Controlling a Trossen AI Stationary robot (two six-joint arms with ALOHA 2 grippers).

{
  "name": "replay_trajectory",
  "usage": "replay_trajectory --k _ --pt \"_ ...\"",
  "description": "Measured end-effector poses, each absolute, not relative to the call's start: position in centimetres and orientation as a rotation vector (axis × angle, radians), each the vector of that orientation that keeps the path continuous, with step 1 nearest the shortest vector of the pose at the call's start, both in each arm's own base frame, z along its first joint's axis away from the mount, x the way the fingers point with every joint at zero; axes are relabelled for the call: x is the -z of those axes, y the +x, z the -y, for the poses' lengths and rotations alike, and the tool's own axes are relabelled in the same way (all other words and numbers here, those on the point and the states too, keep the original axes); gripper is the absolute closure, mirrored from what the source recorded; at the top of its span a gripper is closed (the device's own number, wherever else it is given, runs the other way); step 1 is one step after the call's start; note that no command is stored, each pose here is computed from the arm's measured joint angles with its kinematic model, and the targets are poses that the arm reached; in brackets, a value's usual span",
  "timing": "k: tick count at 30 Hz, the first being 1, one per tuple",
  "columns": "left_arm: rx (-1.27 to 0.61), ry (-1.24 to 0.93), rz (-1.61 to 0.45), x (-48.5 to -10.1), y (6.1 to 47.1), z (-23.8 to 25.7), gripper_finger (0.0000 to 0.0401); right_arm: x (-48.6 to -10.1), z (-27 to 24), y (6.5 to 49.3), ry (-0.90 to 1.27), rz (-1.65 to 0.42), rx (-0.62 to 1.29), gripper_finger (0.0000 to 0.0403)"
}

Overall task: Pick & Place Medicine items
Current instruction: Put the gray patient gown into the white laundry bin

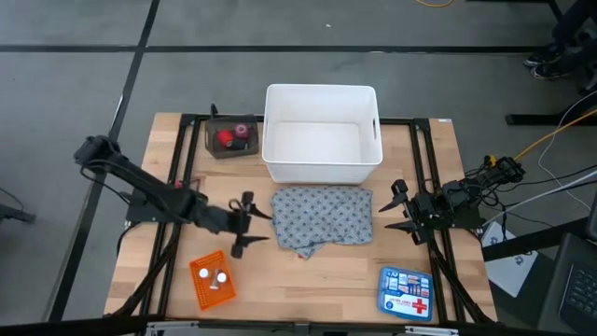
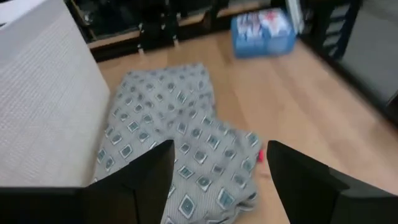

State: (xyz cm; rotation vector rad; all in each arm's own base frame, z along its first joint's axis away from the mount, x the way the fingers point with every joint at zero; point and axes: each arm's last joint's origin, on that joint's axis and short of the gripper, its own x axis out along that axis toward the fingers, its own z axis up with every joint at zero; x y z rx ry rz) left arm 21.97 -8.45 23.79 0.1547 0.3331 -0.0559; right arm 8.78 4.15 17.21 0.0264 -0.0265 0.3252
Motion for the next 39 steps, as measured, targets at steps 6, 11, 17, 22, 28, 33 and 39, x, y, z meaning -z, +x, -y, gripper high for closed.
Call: replay_trajectory --k 6,11,17,22,28,33,39 --pt "0.045 0.346 -0.451 -22.6 24.2 10.7 0.0129 -17.2 -4.2 8.8 0.027 0.027 -0.325 0.0179" --pt "0.076 0.441 -0.570 -22.1 26.5 12.4 0.0114 -17.2 -4.2 8.8 0.026 0.027 -0.325 0.0179" --pt "0.080 0.557 -0.733 -20.6 29.0 13.8 0.0109 -17.2 -4.2 8.8 0.026 0.026 -0.325 0.0179" --pt "0.124 0.649 -0.818 -19.3 30.9 14.8 0.0109 -17.2 -4.2 8.8 0.026 0.026 -0.325 0.0179" --pt "0.101 0.712 -0.946 -16.8 32.3 14.6 0.0109 -17.2 -4.2 8.8 0.026 0.027 -0.325 0.0179" --pt "0.042 0.743 -0.992 -15.4 33.0 13.6 0.0109 -17.2 -4.2 8.8 0.026 0.026 -0.325 0.0179" --pt "0.019 0.738 -0.990 -15.1 33.6 13.0 0.0109 -17.2 -4.2 8.8 0.026 0.026 -0.325 0.0179"
